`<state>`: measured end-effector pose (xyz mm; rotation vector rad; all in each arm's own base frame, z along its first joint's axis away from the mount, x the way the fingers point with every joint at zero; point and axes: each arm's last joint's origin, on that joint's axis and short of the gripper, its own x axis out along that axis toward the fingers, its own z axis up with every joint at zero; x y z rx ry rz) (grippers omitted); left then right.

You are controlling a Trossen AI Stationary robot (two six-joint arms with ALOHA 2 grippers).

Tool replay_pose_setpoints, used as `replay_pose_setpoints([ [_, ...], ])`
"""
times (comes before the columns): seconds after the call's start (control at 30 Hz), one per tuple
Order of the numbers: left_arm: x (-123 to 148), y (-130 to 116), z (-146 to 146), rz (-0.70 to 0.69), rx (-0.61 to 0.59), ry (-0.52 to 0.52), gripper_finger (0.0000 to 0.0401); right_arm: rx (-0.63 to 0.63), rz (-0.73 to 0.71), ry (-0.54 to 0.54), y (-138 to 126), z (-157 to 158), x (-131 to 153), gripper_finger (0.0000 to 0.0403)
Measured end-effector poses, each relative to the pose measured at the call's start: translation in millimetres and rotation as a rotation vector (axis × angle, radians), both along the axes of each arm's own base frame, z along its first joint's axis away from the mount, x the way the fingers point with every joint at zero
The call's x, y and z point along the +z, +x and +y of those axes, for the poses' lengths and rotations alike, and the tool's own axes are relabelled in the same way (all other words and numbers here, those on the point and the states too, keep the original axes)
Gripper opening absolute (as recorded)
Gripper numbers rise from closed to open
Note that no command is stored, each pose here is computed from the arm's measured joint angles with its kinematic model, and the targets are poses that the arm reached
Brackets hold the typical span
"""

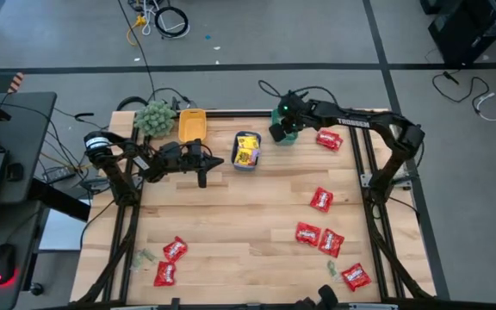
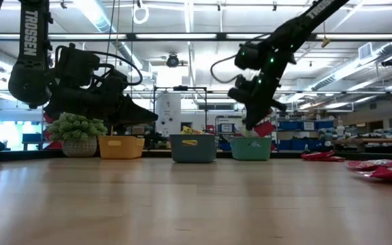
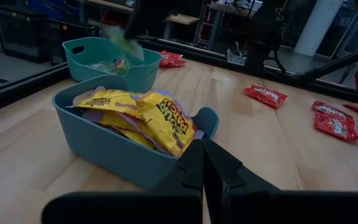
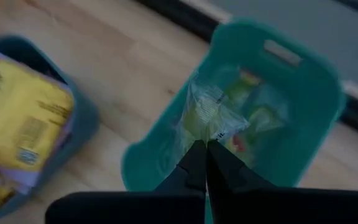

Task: Sort candy
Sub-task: Put the green gummy into the green bin

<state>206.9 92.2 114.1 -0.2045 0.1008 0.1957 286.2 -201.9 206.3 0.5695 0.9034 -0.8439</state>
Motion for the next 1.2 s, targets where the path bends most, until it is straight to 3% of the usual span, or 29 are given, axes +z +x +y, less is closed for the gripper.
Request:
replay_pose_setpoints([
  [0.27, 0, 0, 0, 0.003, 0.000, -0.001, 0.0001, -0.056, 0.047, 0.075, 6, -13, -38, 0.0001],
  [0.47, 0, 0, 0, 0.004, 0.000, -0.002, 0.0001, -0.058, 0.054, 0.113, 7, -13, -47, 0.0030],
  [0.67, -1, 0, 0, 0.005, 0.000, -0.003, 0.0001, -0.024, 0.020, 0.116, 9, -12, -27, 0.0104],
  [0.83, -1, 0, 0, 0.006, 0.000, -0.003, 0.0001, 0.134, 0.050, 0.072, 10, -1, 12, 0.0153],
  [0.93, -1, 0, 0, 0.007, 0.000, 0.001, 0.0001, 0.257, 0.054, 0.026, 13, 21, 37, 0.0123],
  [1.07, -1, 0, 0, 0.010, -0.002, 0.015, 0.0001, 0.441, 0.066, -0.007, 14, 71, 46, 0.0023],
  [1.2, -1, 0, 0, 0.009, -0.013, 0.015, 0.0001, 0.561, 0.081, 0.047, 3, 139, 33, 0.0008],
])
